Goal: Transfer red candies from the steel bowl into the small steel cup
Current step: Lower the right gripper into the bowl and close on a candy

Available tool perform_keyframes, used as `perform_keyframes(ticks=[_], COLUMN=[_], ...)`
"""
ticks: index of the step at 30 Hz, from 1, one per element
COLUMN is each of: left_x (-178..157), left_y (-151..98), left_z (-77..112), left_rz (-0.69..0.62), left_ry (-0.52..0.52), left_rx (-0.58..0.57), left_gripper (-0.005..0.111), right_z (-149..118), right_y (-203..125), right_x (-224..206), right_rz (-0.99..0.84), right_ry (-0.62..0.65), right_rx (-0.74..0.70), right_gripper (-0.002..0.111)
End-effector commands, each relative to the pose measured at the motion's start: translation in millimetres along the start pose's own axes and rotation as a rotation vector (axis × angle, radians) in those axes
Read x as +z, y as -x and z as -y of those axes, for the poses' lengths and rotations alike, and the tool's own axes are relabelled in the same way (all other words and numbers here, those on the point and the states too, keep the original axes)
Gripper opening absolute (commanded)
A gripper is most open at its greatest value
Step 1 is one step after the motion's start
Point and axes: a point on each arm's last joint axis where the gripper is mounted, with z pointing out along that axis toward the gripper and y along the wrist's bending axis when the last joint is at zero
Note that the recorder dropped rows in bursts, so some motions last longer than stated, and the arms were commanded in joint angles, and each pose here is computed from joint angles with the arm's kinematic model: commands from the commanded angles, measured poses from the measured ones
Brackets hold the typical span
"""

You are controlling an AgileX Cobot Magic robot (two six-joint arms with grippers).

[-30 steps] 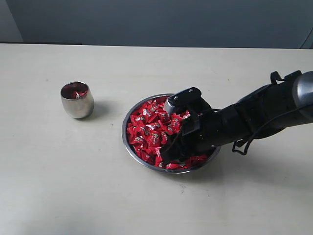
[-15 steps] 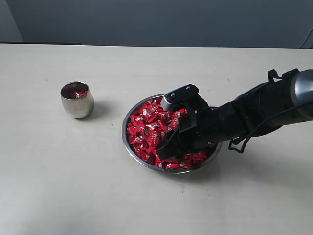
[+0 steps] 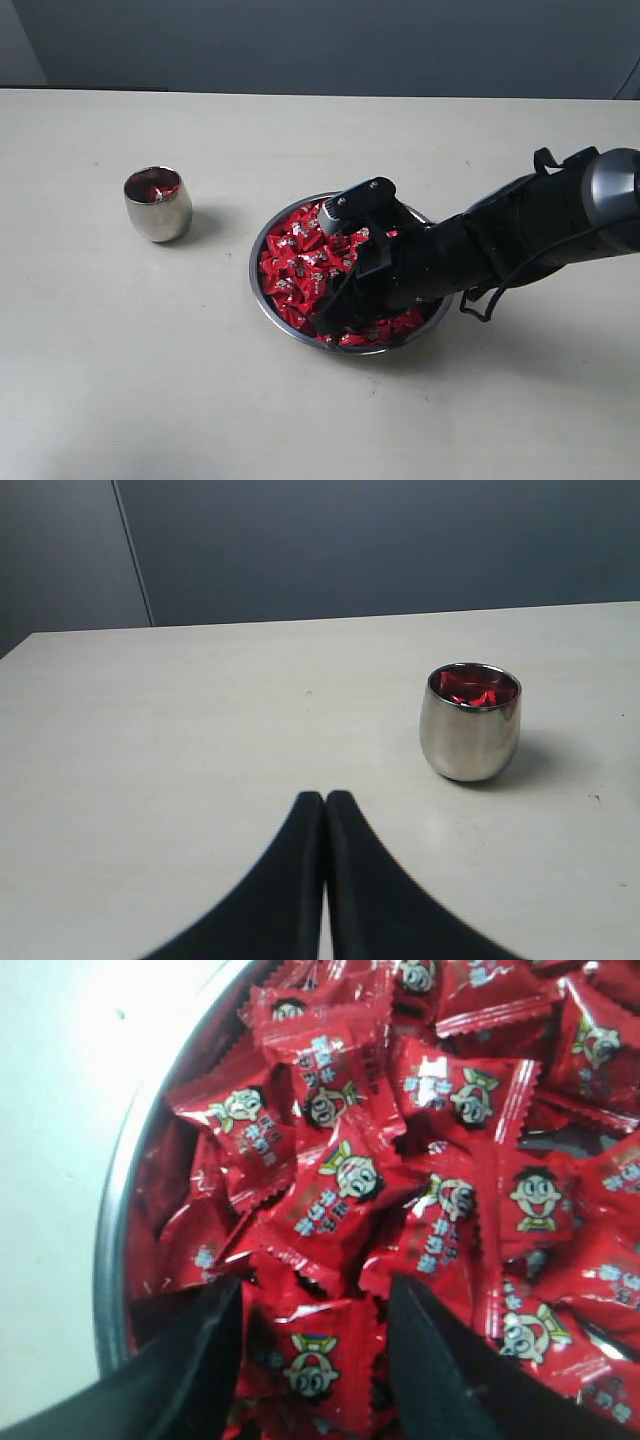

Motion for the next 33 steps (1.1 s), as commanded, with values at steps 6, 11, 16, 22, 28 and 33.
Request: perform_keyframes(ticks=[6,11,16,22,28,33], left_x=[0.0,0.0,0.0,0.0,0.0,0.0], left_y=[-0.9,-0.9,-0.9,-0.9,-0.9,-0.9], left_z=[0.1,0.1,0.1,0.1,0.1,0.1], left_rz=[0.002,0.002,0.002,0.002,0.002,0.002], left_ry=[0.000,0.000,0.000,0.000,0.000,0.000], left_rx=[-0.005,-0.005,-0.005,-0.005,-0.005,-0.005], left_gripper=[0.000,0.000,0.000,0.000,0.000,0.000], right_z=[-9.2,-8.4,-8.4,-8.4,-8.4,-6.1], right_y=[1.2,1.1,1.1,1.1,0.8,0.9], right_x=[2.7,3.0,3.0,3.0,3.0,3.0], right_rz=[0.000,-0.001,-0.001,-0.001,-0.004,-0.003], right_ry=[0.015,-0.001,-0.002,-0.002,-0.002,-0.027], right_rx=[-0.005,-0.005,-0.003,-0.002,-0.010,-0.010], right_gripper=[0.045,0.045,0.045,0.023,0.004,-0.001])
